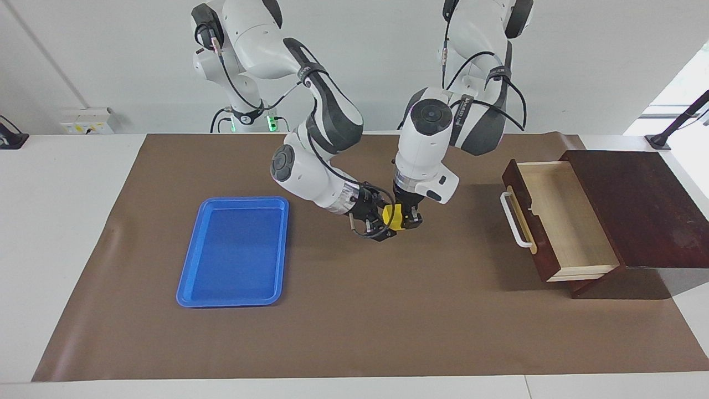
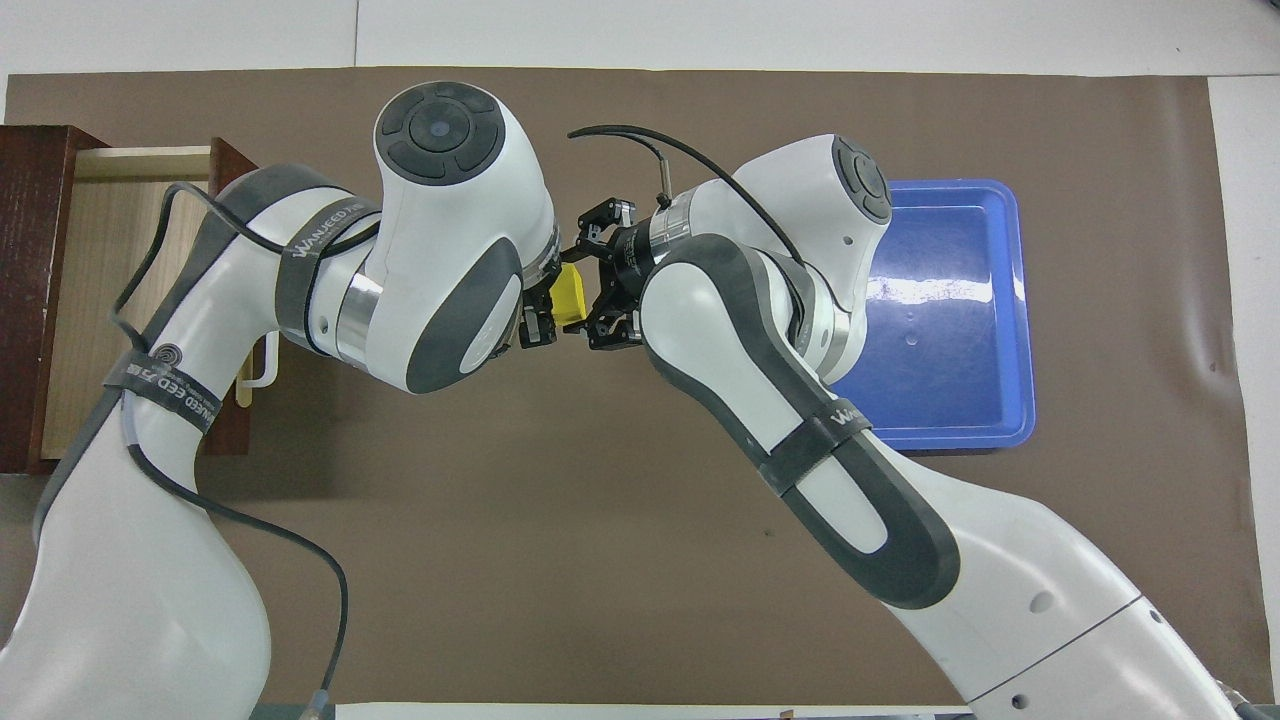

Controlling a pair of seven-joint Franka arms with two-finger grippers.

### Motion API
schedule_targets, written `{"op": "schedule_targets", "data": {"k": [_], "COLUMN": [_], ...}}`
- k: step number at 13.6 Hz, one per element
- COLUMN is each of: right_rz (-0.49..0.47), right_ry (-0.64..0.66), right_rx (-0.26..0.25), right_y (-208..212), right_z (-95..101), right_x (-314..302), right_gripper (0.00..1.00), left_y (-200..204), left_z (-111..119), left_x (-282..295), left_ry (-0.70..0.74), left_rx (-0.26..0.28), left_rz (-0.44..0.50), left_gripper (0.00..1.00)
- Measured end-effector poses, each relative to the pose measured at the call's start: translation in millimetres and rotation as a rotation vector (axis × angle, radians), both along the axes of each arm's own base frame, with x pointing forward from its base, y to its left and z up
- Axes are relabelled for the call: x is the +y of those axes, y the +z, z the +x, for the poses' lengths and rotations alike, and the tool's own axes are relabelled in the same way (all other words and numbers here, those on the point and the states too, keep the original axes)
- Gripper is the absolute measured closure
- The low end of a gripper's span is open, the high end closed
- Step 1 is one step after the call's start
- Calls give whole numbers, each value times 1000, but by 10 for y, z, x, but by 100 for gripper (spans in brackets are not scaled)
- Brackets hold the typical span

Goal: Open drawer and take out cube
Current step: 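Close the right gripper on the yellow cube held by the left gripper, then carry the cube with the right gripper over the blue tray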

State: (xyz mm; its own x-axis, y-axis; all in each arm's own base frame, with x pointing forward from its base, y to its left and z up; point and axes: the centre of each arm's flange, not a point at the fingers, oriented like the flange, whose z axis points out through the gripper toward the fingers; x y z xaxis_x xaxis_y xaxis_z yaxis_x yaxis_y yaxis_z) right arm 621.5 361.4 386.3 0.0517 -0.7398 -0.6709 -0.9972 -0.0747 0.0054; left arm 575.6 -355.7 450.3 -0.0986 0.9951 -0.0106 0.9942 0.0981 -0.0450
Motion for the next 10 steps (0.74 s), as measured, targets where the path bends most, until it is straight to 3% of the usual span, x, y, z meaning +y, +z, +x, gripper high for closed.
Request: {"op": "schedule_targets", "data": {"k": [3, 5, 10], "right_rz": [-1, -3, -6], "right_ry": [-3, -9, -14], "right_rx": [0, 9, 5], "right_y": [-11, -25, -47], "right_z": [7, 1, -8], "right_x": [-8, -3, 25], "right_gripper": [26, 44, 44], "left_y": [-8, -26, -51], "left_z": [-2, 17, 16], "left_x": [1, 12, 18], "left_ry": [0, -10, -16], "left_rx": [1, -10, -14], "left_rz": [1, 5, 15], "left_gripper": [44, 44, 44]}}
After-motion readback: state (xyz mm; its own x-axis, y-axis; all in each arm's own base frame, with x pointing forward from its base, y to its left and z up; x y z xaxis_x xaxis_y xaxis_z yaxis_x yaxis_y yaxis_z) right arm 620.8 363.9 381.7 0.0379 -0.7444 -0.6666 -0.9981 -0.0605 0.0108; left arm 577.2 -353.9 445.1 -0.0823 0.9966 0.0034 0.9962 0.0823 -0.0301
